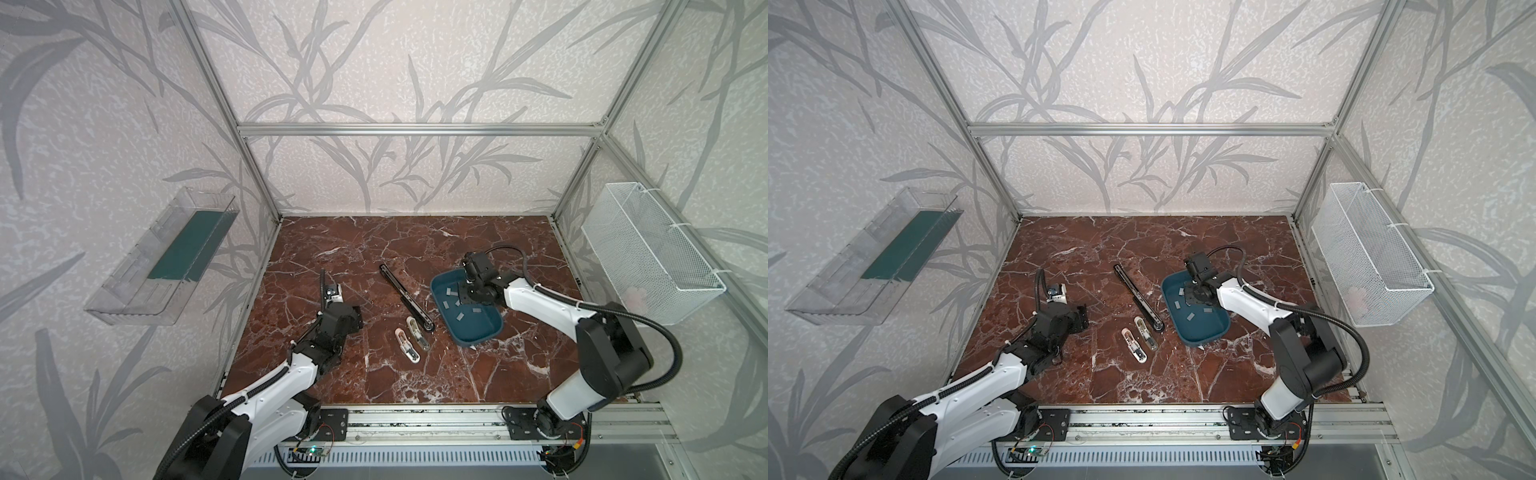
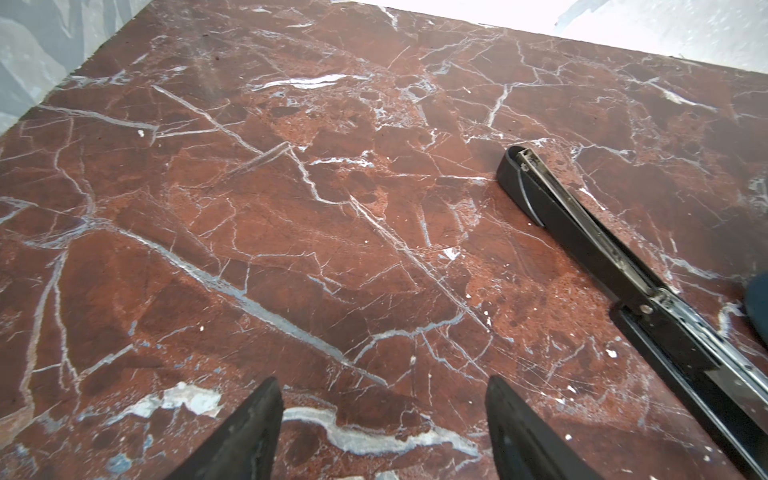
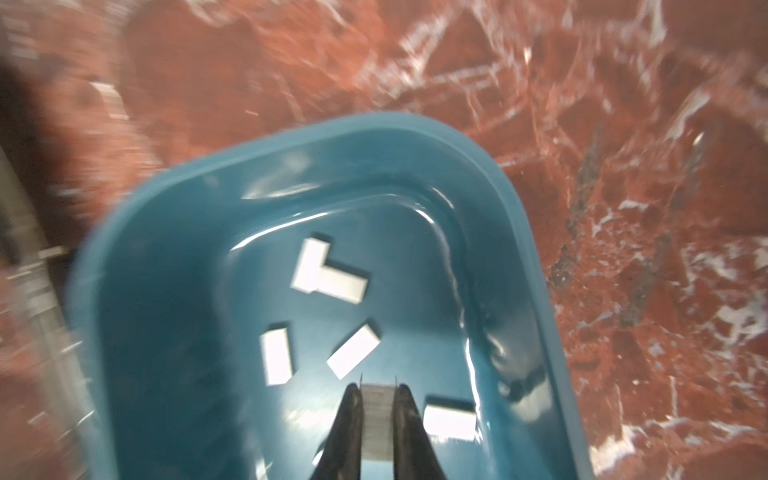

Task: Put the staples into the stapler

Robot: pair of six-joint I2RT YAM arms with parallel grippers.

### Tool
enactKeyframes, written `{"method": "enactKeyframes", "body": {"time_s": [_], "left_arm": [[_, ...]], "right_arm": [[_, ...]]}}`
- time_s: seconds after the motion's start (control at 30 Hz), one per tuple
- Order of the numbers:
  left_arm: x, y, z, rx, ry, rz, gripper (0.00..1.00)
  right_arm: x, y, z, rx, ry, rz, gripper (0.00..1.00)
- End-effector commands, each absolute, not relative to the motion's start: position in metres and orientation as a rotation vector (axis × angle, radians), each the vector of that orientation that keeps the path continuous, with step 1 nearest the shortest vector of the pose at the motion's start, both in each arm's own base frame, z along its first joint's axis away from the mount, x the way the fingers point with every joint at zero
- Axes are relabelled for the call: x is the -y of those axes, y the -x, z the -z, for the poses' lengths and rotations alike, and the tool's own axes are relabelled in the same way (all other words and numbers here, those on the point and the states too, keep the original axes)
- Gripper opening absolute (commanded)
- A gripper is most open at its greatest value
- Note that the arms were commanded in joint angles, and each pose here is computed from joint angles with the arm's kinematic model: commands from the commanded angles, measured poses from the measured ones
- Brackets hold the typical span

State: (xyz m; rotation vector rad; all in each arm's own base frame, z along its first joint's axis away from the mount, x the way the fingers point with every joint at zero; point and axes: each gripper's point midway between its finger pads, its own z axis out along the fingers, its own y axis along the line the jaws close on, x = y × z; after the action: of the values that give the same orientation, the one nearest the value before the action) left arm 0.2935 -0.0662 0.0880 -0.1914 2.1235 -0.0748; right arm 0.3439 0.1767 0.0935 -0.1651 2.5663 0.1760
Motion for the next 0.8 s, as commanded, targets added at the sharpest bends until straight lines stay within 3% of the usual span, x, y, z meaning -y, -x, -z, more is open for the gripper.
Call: {"method": "enactKeyframes", "body": {"time_s": [0.0, 0.17, 0.43, 0.77], "left_arm": [[0.074, -0.295, -0.097, -2.083, 0.164, 0.143, 0.79], [0.081, -0.291, -0.099, -2.062, 0.168, 0.228, 0.84], [0.084, -0.281, -0.103, -2.081, 0.251, 0.324, 0.84], [0.081, -0.273, -0.104, -2.013, 0.221, 0.344, 0.90]], "right_arm": [[-0.199, -0.329, -0.112, -2.467, 0.324, -0.233, 0.12], [-0.244, -0.286, -0.137, -2.312, 0.576, -0.306, 0.13], [-0.292, -0.229, -0.151, -2.127, 0.790, -0.446, 0.13], [-0.317, -0.220, -0.128, -2.156, 0.790, -0.550, 0.13]]}}
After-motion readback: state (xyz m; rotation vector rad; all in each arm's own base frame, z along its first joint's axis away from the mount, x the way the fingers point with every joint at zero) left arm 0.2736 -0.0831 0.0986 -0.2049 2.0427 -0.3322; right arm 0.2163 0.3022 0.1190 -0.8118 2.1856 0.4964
